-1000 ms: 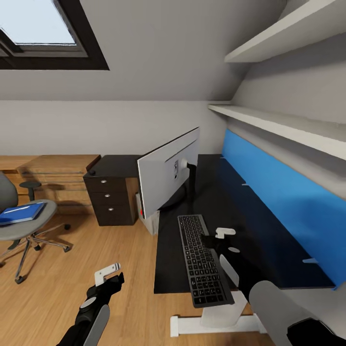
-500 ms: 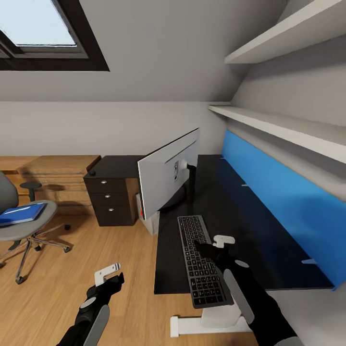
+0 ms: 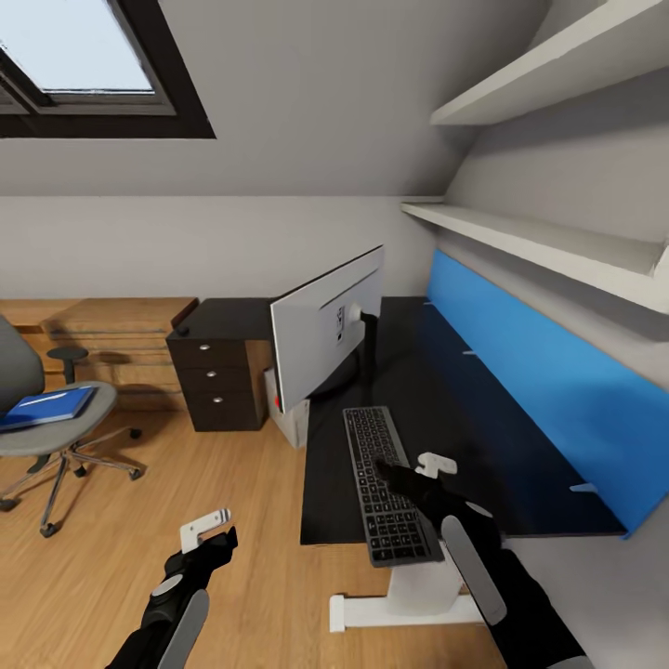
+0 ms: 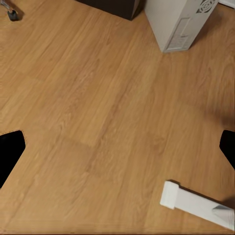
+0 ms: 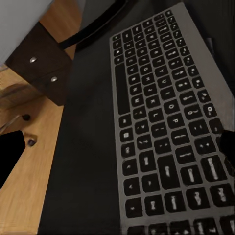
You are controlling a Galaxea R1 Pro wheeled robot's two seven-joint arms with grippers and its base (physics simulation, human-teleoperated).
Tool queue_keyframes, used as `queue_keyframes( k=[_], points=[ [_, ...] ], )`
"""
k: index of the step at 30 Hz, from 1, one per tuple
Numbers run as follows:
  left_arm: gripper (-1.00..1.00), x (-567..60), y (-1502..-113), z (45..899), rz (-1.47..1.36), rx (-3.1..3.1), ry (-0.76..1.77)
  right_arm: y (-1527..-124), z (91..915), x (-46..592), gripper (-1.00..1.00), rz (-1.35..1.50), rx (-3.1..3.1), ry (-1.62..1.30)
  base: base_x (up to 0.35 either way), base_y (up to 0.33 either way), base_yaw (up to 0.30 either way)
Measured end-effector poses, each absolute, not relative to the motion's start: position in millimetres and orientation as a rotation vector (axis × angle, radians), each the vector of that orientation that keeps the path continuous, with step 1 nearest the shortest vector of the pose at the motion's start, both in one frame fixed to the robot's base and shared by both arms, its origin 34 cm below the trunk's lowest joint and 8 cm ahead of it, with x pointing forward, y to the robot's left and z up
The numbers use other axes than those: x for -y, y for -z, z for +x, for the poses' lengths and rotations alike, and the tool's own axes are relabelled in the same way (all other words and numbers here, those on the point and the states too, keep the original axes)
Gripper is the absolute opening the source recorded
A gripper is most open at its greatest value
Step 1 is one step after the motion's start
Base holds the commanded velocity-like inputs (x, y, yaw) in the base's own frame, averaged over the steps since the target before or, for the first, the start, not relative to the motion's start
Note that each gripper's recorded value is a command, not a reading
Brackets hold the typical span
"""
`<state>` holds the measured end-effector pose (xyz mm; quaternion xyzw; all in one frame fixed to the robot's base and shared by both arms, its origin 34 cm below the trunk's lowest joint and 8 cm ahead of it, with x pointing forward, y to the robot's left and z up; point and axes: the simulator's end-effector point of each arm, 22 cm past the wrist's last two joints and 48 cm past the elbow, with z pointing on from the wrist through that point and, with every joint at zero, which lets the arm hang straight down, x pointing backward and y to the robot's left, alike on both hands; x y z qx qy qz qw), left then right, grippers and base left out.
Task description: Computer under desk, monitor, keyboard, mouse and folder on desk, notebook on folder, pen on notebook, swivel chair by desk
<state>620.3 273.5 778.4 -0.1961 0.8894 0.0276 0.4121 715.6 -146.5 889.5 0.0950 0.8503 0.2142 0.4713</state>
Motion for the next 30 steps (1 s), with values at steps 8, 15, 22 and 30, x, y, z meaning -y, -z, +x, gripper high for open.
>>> queue_keyframes(
  k=[8, 15, 22, 30],
  points=[
    [1.0, -273.4, -778.3, 620.2, -0.493, -2.238, -0.069, -886.4, 715.0, 147.5, 1.0, 0.236, -2.088, -0.522, -0.336, 0.0, 0.0],
    [1.0, -273.5, -778.3, 620.1, -0.494, -2.238, -0.069, -879.8, 713.5, 149.1, 1.0, 0.241, -2.1, -0.517, -0.336, 0.0, 0.0],
    [1.0, -273.5, -778.2, 620.1, -0.494, -2.238, -0.069, -870.3, 712.3, 153.3, 1.0, 0.255, -2.11, -0.509, -0.336, 0.0, 0.0],
    [1.0, -273.7, -778.4, 620.2, -0.493, -2.238, -0.07, -862.3, 710.8, 156.4, 1.0, 0.267, -2.122, -0.506, -0.32, 0.0, 0.0]
  ],
)
